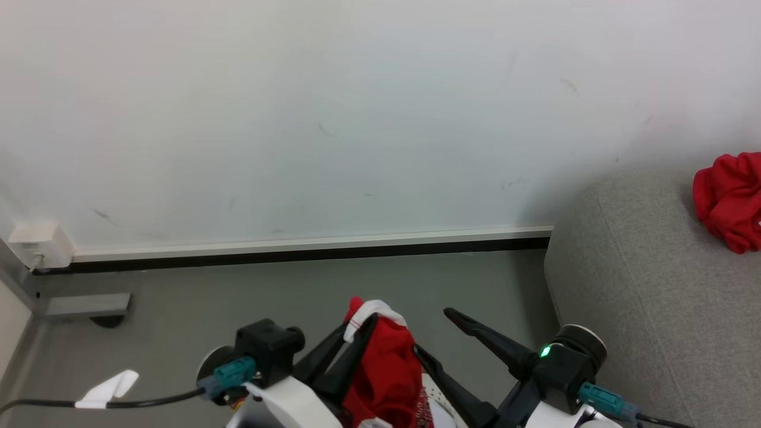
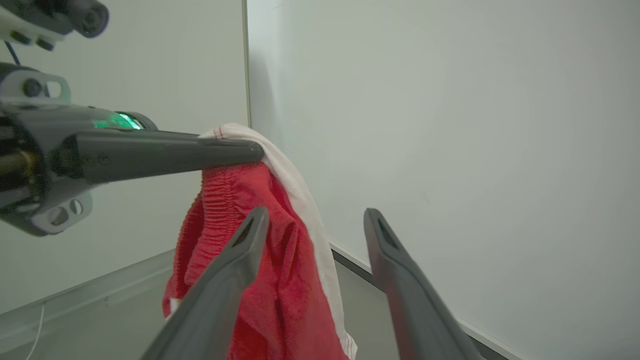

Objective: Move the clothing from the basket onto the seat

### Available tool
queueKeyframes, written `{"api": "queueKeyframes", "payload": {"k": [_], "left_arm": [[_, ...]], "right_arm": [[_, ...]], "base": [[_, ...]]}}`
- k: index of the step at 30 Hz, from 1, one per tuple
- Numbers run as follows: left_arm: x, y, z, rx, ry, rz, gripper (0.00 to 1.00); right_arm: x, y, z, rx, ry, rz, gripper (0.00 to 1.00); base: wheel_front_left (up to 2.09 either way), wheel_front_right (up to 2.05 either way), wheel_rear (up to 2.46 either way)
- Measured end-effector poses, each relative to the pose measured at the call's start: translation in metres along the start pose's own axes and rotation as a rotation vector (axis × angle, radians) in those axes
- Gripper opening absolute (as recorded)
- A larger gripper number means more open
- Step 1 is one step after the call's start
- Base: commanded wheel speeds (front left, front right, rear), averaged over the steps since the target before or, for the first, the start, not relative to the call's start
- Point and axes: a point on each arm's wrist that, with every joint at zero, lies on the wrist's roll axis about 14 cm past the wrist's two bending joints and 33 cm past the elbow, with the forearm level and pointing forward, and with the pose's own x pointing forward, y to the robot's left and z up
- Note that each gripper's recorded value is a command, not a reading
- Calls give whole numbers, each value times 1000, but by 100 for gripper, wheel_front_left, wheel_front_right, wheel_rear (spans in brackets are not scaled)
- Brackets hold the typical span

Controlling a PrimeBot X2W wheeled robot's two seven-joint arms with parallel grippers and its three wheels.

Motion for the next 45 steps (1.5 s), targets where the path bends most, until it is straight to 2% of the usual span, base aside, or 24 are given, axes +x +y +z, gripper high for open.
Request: {"api": "queueKeyframes", "payload": {"k": [7, 16, 17, 18, 19, 27, 29, 30, 36, 45], "left_arm": [[6, -32, 4, 10, -7, -105, 0], [8, -62, 2, -11, 8, -218, 0], [8, -63, 2, -14, 7, -220, 0], [9, -64, 3, -16, 5, -221, 0], [9, -64, 3, -18, 3, -223, 0], [15, -54, -3, -17, 11, -196, 0], [17, -51, -3, -18, 2, -186, 50], [19, -50, -3, -19, -4, -184, 100], [29, -54, -11, -50, -15, -199, 100], [49, -84, -38, -41, -23, -302, 100]], "right_arm": [[5, 18, -11, 14, 66, 95, 100], [5, 25, -30, 64, 147, 135, 100], [4, 24, -33, 71, 159, 132, 49], [3, 21, -35, 72, 167, 127, 15], [3, 19, -35, 72, 171, 122, 0], [3, -2, -35, 111, 155, 58, 0], [3, -9, -34, 121, 145, 32, 0], [1, -15, -34, 122, 143, 14, 0], [-10, -51, -23, 115, 98, -103, 0], [-54, -124, 14, 38, -3, -343, 0]], "base": [[0, 0, 0], [0, 0, 0], [0, 0, 0], [0, 0, 0], [0, 0, 0], [0, 0, 0], [0, 0, 0], [0, 0, 0], [0, 0, 0], [0, 0, 0]]}}
